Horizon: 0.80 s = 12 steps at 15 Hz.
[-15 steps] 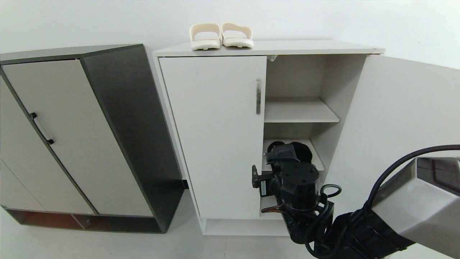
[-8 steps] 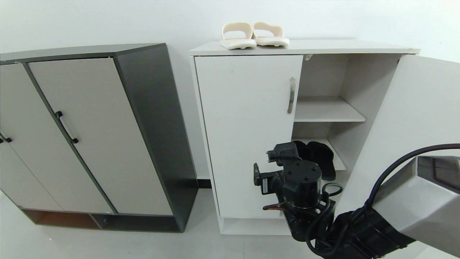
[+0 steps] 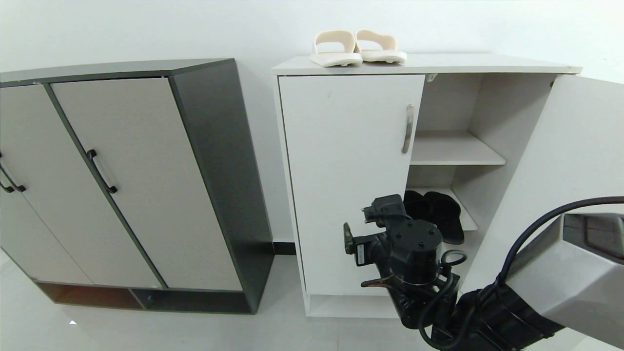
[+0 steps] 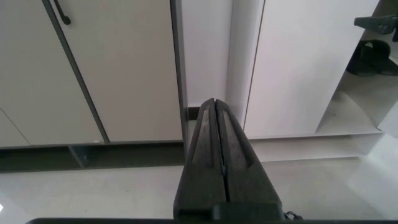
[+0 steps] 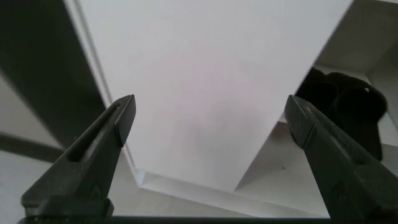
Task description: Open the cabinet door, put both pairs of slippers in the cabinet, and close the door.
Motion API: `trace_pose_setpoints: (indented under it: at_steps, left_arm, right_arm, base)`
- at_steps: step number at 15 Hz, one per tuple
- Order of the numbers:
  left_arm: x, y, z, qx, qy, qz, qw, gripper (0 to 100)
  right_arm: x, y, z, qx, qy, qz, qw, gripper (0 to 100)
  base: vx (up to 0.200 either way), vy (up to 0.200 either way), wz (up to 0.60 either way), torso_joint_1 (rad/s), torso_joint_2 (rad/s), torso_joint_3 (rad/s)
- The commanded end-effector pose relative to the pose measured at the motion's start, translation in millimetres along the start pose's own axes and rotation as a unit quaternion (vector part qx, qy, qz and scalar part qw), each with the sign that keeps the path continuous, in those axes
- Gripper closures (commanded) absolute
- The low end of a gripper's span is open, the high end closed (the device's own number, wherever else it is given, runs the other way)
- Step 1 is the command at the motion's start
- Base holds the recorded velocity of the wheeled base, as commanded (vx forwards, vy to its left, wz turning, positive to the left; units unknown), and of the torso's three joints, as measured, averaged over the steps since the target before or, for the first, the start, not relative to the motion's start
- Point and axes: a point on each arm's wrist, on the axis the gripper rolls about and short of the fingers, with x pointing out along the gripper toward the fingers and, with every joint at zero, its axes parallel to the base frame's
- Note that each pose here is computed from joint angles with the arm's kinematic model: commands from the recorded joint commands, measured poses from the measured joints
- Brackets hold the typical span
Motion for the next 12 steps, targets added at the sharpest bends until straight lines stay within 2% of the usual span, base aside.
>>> trace_pose_setpoints:
  at_steps: [1,10,12]
  left_arm:
    - [0.1,0.0,0.0,0.000,0.000,0.000,1.0000,100]
    - [0.1,0.0,0.0,0.000,0.000,0.000,1.0000,100]
    - [0.1,0.0,0.0,0.000,0.000,0.000,1.0000,100]
  right_arm:
    - [0.9,-1.8,-0.4,0.001,-0.003,-0.002,1.000,0]
    - [3.4,-1.3,-4.1,-0.002,-0.001,-0.004,1.000,0]
    - [3.4,-1.3,-4.1,-0.002,-0.001,-0.004,1.000,0]
  base:
    - [0.000,0.000,0.00,0.000,0.00,0.000]
    - [0.000,0.000,0.00,0.000,0.00,0.000]
    - [0.000,0.000,0.00,0.000,-0.21,-0.244]
